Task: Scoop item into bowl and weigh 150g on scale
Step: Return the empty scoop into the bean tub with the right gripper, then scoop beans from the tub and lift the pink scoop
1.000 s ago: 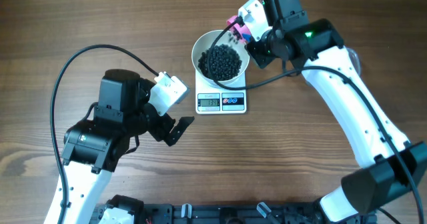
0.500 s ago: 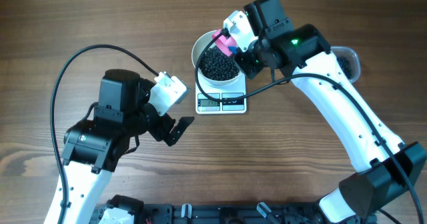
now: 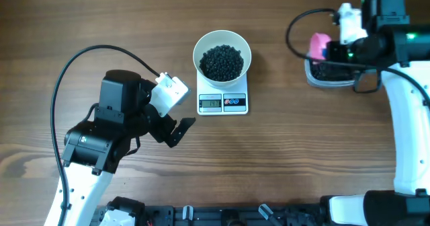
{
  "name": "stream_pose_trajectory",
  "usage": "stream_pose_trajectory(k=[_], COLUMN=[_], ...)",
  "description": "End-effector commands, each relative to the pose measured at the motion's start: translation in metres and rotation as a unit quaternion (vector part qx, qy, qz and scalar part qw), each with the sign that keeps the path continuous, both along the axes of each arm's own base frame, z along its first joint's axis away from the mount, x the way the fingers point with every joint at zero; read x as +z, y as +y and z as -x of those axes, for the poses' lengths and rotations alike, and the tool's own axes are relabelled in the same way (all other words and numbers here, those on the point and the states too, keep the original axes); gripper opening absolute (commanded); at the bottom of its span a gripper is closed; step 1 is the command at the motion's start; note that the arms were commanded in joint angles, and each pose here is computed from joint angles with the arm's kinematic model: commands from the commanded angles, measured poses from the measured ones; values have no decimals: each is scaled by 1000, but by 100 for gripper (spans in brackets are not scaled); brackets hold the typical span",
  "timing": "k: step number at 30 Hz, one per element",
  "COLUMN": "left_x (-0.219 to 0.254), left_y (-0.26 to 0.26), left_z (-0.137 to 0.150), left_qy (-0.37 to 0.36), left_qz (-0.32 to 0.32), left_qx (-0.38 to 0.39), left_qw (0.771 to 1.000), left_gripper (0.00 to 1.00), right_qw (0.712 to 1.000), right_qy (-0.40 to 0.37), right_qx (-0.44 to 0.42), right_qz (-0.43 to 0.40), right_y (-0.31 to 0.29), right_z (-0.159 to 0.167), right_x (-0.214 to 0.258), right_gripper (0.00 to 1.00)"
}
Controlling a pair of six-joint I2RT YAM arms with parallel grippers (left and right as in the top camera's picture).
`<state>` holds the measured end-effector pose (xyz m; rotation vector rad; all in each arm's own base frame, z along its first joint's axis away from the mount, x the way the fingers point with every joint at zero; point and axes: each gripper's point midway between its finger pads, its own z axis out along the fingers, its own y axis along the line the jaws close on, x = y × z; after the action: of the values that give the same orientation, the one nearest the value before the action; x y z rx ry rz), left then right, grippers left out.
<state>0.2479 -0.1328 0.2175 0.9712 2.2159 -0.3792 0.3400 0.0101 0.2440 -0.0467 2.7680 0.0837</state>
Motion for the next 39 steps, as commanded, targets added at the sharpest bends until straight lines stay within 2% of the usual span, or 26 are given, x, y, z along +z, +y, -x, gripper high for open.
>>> stream_pose_trajectory(k=[1,4,12,18,28,29,33,37,39], left_x=[7,7,7,7,7,7,7,7,7], left_y=[0,0,0,0,0,0,0,0,0], left_z=[-2,-2,-2,-2,-2,-2,-2,-2,-2], left_qy=[-7,-7,-7,-7,-7,-7,-7,-7,-7], left_qz=[7,7,7,7,7,7,7,7,7], left_qx=[3,3,3,3,3,3,3,3,3], left_qw=[1000,1000,1000,1000,1000,1000,1000,1000,1000], left_gripper=[100,100,100,100,100,100,100,100,100], right_qw=[997,993,986,990,987,988,987,982,978], right_qy=[17,49,130,101,150,148,137,141,135], right_qx=[-68,-100,-97,-91,-4,-2,-6,-47,-40], right_qz=[23,48,47,48,64,50,-87,-114,-157], right_y=[-30,-45,-45,-44,-15,-10,15,-8,-10], right_z=[1,-2,-28,-49,-44,-45,-47,-42,-41], right_x=[-7,-25,-94,-99,-128,-128,-116,-110,-106], right_gripper=[4,4,4,4,5,4,4,4,4])
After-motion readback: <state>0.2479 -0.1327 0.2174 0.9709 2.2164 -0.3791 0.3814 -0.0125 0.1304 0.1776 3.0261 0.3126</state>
